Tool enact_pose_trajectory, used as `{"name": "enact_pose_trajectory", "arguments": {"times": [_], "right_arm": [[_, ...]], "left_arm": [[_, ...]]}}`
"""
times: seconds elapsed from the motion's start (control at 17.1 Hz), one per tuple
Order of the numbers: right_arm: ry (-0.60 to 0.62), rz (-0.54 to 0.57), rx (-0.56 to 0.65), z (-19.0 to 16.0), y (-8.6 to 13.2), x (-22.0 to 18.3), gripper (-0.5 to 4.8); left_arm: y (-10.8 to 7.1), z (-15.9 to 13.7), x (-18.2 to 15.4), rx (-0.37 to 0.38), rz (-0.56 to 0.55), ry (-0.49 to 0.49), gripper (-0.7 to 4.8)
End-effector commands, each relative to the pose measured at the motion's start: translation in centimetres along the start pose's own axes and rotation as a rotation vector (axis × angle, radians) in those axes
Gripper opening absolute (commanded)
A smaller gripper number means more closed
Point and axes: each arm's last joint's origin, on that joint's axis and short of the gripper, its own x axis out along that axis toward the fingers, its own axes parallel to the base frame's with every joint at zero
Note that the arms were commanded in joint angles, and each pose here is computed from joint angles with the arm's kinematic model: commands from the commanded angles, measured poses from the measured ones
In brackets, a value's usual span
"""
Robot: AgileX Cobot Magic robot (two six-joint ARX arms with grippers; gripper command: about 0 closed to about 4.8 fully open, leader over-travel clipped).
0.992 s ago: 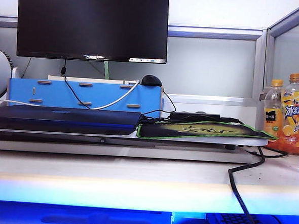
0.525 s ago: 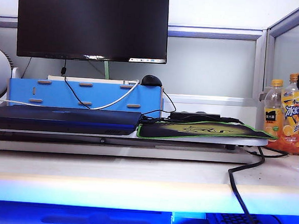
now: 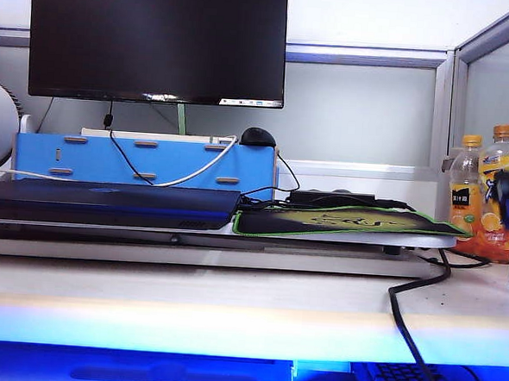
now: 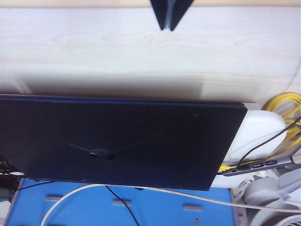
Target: Pick up the mineral water bottle and place it on the laptop.
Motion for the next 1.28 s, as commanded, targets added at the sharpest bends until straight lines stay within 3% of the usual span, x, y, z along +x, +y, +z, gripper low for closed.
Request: {"name": "enact_pose_trajectory", "arguments": {"times": [0.06, 0.35, 0.58, 1.05, 1.17, 1.23, 1.28], "right_arm": [[-0.087, -0.014, 0.007, 0.0, 0.1, 1.1, 4.79], [-0.194, -0.067, -0.025, 0.7, -0.3, 1.6, 4.79], [-0.177, -0.076, -0.011, 0.8, -2.0, 3.0, 4.79], [-0.169, -0.032, -0.027, 1.0, -2.0, 3.5, 4.79], [-0.158, -0.033, -0.028, 0.9, -2.0, 3.5, 2.53], [-0.154, -0.033, -0.028, 0.8, -2.0, 3.5, 1.77], [-0.151, -0.033, -0.028, 0.8, -2.0, 3.5, 1.39]], "left_arm": [[0.0, 0.1, 0.0, 0.001, -0.003, -0.008, -0.02], [0.0, 0.1, 0.0, 0.001, -0.003, -0.008, -0.02], [0.0, 0.1, 0.0, 0.001, -0.003, -0.008, -0.02], [0.0, 0.1, 0.0, 0.001, -0.003, -0.008, -0.02], [0.0, 0.1, 0.0, 0.001, -0.003, -0.008, -0.02], [0.0, 0.1, 0.0, 0.001, -0.003, -0.008, -0.02], [0.0, 0.1, 0.0, 0.001, -0.003, -0.008, -0.02]]}}
